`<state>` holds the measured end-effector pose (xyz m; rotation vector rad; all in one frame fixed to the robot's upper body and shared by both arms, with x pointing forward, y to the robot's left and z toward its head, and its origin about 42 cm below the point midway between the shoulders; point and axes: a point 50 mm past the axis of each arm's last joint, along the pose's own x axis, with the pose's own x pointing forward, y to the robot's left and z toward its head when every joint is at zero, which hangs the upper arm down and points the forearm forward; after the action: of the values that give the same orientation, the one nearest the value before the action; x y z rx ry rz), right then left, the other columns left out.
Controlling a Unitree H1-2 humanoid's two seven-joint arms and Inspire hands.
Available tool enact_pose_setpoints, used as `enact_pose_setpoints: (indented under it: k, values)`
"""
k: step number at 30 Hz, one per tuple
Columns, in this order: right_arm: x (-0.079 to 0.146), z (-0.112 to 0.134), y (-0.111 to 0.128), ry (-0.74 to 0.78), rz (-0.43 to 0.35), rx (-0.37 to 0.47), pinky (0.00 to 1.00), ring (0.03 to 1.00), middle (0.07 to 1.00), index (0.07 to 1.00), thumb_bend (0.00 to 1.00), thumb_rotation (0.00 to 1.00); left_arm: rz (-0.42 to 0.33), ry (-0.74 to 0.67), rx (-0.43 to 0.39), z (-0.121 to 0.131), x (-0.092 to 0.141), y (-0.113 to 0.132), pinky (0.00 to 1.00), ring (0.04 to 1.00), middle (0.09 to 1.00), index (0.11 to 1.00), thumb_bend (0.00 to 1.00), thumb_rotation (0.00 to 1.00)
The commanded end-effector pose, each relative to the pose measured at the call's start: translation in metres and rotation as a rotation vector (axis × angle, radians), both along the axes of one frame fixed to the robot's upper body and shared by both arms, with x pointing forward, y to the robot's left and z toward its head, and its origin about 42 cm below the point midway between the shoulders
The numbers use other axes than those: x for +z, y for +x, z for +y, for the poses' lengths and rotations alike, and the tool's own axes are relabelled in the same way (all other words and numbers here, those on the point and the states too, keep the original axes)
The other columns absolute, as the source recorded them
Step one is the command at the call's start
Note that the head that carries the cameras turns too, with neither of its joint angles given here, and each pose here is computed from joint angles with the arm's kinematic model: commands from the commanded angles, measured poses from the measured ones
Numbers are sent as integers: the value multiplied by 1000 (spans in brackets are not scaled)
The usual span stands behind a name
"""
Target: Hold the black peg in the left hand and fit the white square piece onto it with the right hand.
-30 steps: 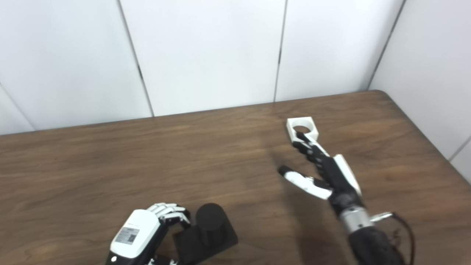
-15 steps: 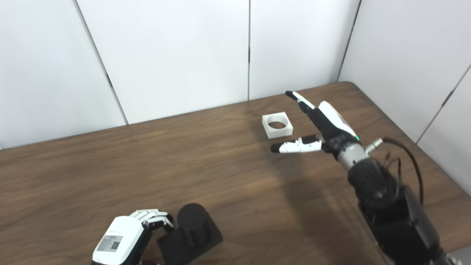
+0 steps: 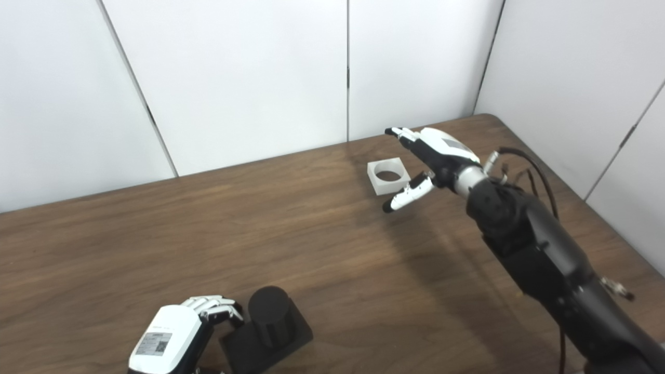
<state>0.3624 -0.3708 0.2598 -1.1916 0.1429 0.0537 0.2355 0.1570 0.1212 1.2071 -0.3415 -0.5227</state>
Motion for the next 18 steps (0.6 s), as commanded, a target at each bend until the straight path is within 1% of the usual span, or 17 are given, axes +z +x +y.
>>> enact_pose_setpoints:
  k: [1,4,8,14,18]
  values:
    - [25,-7,14,-80,-52,7,951,1000,1000,970,943,246,100,132,42,9,-20,-5,768,766,729,488,518,48]
    - [20,-4,26,-122,3,10,978,1000,1000,972,922,248,99,141,41,7,-20,-5,765,765,729,488,518,48]
    - [14,2,42,-188,60,35,981,1000,1000,963,910,243,103,137,39,6,-20,-5,774,769,728,488,518,48]
    - [4,6,66,-251,99,47,997,1000,1000,973,905,233,97,132,40,3,-20,-6,776,764,723,488,518,48]
    - [2,9,78,-265,115,36,1000,1000,1000,975,902,227,94,135,40,1,-20,-7,773,763,722,488,518,48]
